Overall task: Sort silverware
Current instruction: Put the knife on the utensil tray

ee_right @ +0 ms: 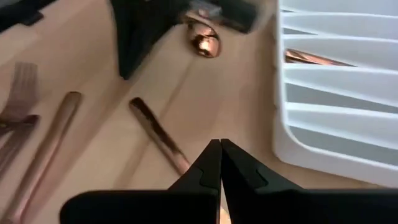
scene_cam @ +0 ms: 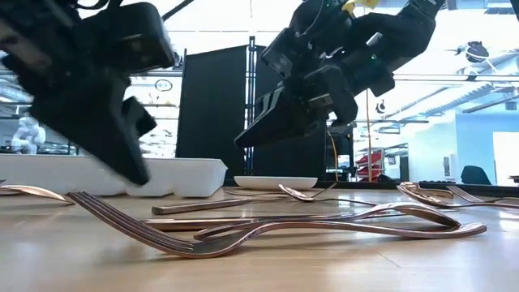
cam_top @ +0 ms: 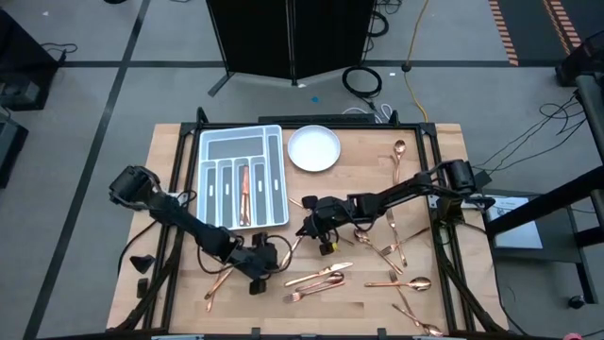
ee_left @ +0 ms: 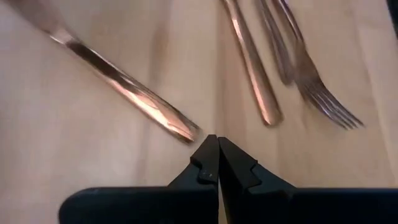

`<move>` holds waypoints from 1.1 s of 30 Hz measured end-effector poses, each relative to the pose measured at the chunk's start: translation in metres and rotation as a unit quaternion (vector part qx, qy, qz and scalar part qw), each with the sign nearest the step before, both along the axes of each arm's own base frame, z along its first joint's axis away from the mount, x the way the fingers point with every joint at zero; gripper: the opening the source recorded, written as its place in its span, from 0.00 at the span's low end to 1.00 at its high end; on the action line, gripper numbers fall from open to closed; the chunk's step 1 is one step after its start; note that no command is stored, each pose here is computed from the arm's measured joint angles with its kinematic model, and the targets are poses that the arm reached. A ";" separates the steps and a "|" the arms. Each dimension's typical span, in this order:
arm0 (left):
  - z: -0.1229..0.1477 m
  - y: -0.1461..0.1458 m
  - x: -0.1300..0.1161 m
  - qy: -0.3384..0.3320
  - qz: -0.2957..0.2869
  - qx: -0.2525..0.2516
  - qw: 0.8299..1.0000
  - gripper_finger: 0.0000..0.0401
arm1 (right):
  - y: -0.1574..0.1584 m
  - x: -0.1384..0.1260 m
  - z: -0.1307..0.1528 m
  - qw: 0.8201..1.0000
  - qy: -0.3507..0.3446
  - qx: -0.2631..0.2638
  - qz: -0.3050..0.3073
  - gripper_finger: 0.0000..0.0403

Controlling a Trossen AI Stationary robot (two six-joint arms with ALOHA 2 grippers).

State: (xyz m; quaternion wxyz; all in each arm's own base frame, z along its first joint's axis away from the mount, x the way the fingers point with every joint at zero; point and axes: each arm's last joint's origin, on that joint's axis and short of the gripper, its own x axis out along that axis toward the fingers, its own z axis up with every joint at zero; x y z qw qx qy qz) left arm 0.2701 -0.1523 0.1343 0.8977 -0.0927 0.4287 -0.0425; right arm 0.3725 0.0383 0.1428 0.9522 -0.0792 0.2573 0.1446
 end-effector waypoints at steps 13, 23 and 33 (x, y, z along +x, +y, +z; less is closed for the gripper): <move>0.005 0.000 0.006 -0.043 0.002 0.023 0.999 0.00 | 0.007 0.010 -0.017 0.999 -0.042 -0.001 0.014 0.05; -0.013 0.002 0.009 -0.019 0.007 0.035 0.999 0.00 | 0.010 0.008 -0.018 0.998 -0.026 0.028 0.042 0.23; -0.015 0.001 0.009 -0.014 0.004 0.032 0.999 0.00 | 0.010 0.010 -0.024 0.998 -0.026 0.027 0.042 0.31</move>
